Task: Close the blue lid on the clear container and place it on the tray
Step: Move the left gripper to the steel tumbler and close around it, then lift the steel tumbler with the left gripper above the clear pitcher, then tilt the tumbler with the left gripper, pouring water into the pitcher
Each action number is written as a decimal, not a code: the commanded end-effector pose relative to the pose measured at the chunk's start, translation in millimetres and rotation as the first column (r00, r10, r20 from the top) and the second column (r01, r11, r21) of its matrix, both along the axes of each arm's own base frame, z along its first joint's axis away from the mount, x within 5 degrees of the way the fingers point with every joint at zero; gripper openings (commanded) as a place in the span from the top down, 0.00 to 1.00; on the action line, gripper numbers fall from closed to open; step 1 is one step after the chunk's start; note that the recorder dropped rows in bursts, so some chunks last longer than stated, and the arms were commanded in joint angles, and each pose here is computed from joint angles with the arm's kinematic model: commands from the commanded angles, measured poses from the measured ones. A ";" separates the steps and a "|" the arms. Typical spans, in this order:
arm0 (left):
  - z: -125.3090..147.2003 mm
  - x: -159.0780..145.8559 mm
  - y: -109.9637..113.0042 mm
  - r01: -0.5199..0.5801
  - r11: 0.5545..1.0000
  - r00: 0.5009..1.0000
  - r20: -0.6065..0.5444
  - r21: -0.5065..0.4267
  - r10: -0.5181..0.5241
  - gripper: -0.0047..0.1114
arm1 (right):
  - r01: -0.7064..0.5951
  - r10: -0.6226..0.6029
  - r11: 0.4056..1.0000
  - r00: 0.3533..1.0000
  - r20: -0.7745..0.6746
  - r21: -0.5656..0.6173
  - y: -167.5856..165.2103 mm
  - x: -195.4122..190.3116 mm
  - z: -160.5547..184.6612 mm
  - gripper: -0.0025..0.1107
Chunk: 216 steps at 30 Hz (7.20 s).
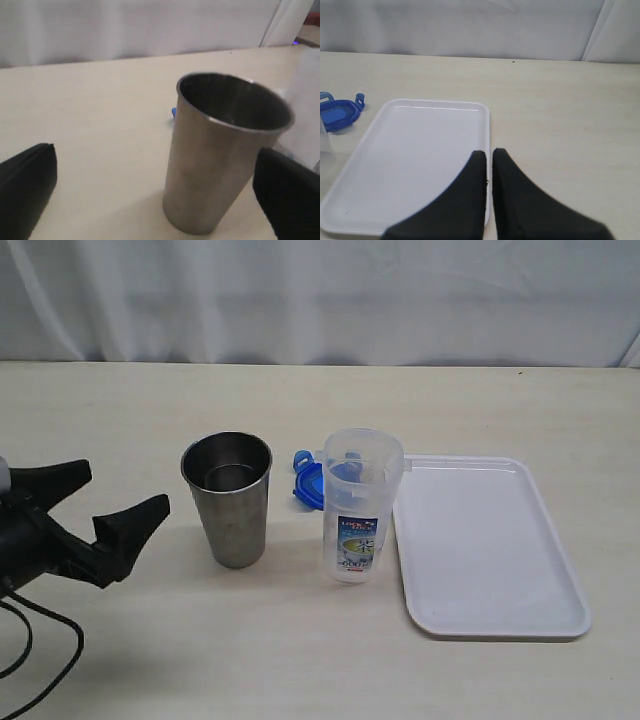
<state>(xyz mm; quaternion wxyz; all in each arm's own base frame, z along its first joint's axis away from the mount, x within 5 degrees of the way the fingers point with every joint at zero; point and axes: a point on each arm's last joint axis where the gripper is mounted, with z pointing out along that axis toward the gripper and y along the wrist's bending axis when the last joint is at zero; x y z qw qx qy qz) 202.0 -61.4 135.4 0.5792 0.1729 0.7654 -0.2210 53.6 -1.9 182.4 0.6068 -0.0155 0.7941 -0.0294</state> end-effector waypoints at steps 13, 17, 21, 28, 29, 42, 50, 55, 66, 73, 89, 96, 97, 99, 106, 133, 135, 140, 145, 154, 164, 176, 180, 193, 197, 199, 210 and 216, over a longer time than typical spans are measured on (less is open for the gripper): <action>-30.6 23.2 -8.6 0.098 0.990 0.995 -0.014 0.102 -0.097 0.09 | 0.003 -0.003 1.000 1.000 0.008 -0.001 -0.2 -0.1 -0.2 0.94; -33.4 27.7 -9.4 0.105 0.988 0.994 -0.013 0.112 -0.104 0.09 | 0.003 -0.003 1.000 1.000 0.008 -0.001 -0.2 -0.1 -0.2 0.94; -40.0 31.0 -13.7 0.162 0.980 0.987 -0.021 0.116 -0.161 0.09 | 0.003 -0.003 1.000 1.000 0.008 -0.001 -0.2 -0.1 -0.2 0.94; -49.6 37.3 -17.5 0.208 0.971 0.978 -0.039 0.115 -0.205 0.09 | 0.003 -0.003 1.000 1.000 0.008 -0.001 -0.2 -0.1 -0.2 0.94; -49.1 37.4 -18.9 0.228 0.967 0.974 -0.034 0.116 -0.226 0.09 | 0.003 -0.003 1.000 1.000 0.008 -0.001 -0.2 -0.1 -0.2 0.94; -50.3 48.0 -25.0 0.299 0.946 0.954 -0.003 0.124 -0.301 0.09 | 0.003 -0.003 1.000 1.000 0.008 -0.001 -0.2 -0.1 -0.2 0.94; -49.1 59.6 -31.2 0.369 0.920 0.926 0.034 0.132 -0.376 0.09 | 0.003 -0.003 1.000 1.000 0.008 -0.001 -0.2 -0.1 -0.2 0.94; -45.7 65.9 -34.1 0.397 0.909 0.913 0.052 0.125 -0.405 0.09 | 0.003 -0.003 1.000 1.000 0.008 -0.001 -0.2 -0.1 -0.2 0.94; -48.8 78.1 -56.0 0.450 0.886 0.886 0.069 0.108 -0.458 0.09 | 0.003 -0.003 1.000 1.000 0.008 -0.001 -0.2 -0.1 -0.2 0.94; -48.6 81.3 -56.3 0.437 0.893 0.892 0.075 0.107 -0.445 0.09 | 0.003 -0.003 1.000 1.000 0.008 -0.001 -0.2 -0.1 -0.2 0.94; -42.8 88.8 -68.7 0.446 0.889 0.883 0.112 0.107 -0.457 0.09 | 0.003 -0.003 1.000 1.000 0.008 -0.001 -0.2 -0.1 -0.2 0.94; -42.6 89.9 -68.1 0.434 0.895 0.889 0.113 0.104 -0.444 0.09 | 0.003 -0.003 1.000 1.000 0.008 -0.001 -0.2 -0.1 -0.2 0.94; -42.6 89.8 -68.1 0.435 0.894 0.888 0.113 0.104 -0.445 0.09 | 0.003 -0.003 1.000 1.000 0.008 -0.001 -0.2 -0.1 -0.2 0.94; -42.6 89.6 -68.2 0.437 0.893 0.887 0.113 0.105 -0.447 0.09 | 0.003 -0.003 1.000 1.000 0.008 -0.001 -0.2 -0.1 -0.2 0.94; -42.2 91.8 -67.0 0.409 0.909 0.904 0.101 0.077 -0.415 0.09 | 0.003 -0.003 1.000 1.000 0.008 -0.001 -0.2 -0.1 -0.2 0.94; -41.7 91.4 -71.8 0.398 0.915 0.909 0.102 0.068 -0.403 0.09 | 0.003 -0.003 1.000 1.000 0.008 -0.001 -0.2 -0.1 -0.2 0.94; -41.7 91.4 -71.8 0.398 0.915 0.909 0.102 0.068 -0.403 0.10 | 0.003 -0.003 1.000 1.000 0.008 -0.001 -0.2 -0.1 -0.2 0.94; -41.8 90.8 -72.2 0.405 0.912 0.906 0.102 0.070 -0.410 0.33 | 0.003 -0.003 1.000 1.000 0.008 -0.001 -0.2 -0.1 -0.2 0.94; -42.1 89.3 -73.1 0.423 0.903 0.898 0.101 0.075 -0.429 0.62 | 0.003 -0.003 1.000 1.000 0.008 -0.001 -0.2 -0.1 -0.2 0.94; -26.3 91.6 -72.6 0.404 0.912 0.900 0.147 0.076 -0.411 0.96 | 0.003 -0.003 1.000 1.000 0.008 -0.001 -0.2 -0.1 -0.2 0.94; 22.5 122.9 -80.7 0.398 0.917 0.885 0.269 -0.019 -0.379 0.96 | 0.003 -0.003 1.000 1.000 0.008 -0.001 -0.2 -0.1 -0.2 0.94; 66.1 162.3 -118.8 0.430 0.900 0.845 0.322 0.068 -0.427 0.96 | 0.003 -0.003 1.000 1.000 0.008 -0.001 -0.2 -0.1 -0.2 0.94; 75.6 164.4 -135.2 0.443 0.891 0.828 0.336 0.099 -0.449 0.96 | 0.003 -0.003 1.000 1.000 0.008 -0.001 -0.2 -0.1 -0.2 0.94; 83.9 156.3 -158.6 0.501 0.834 0.730 0.404 0.232 -0.551 0.96 | 0.003 -0.003 1.000 1.000 0.008 -0.001 -0.2 -0.1 -0.2 0.94; 81.1 153.4 -159.9 0.526 0.805 0.703 0.393 0.275 -0.593 0.96 | 0.003 -0.003 1.000 1.000 0.008 -0.001 -0.2 -0.1 -0.2 0.94; 80.0 153.1 -160.0 0.529 0.799 0.699 0.386 0.288 -0.602 0.96 | 0.003 -0.003 1.000 1.000 0.008 -0.001 -0.2 -0.1 -0.2 0.94; 78.3 152.3 -160.2 0.488 0.758 0.625 0.434 0.432 -0.649 0.96 | 0.003 -0.003 1.000 1.000 0.008 -0.001 -0.2 -0.1 -0.2 0.94; 78.3 152.3 -160.2 0.470 0.748 0.603 0.449 0.468 -0.659 0.96 | 0.003 -0.003 1.000 1.000 0.008 -0.001 -0.2 -0.1 -0.2 0.94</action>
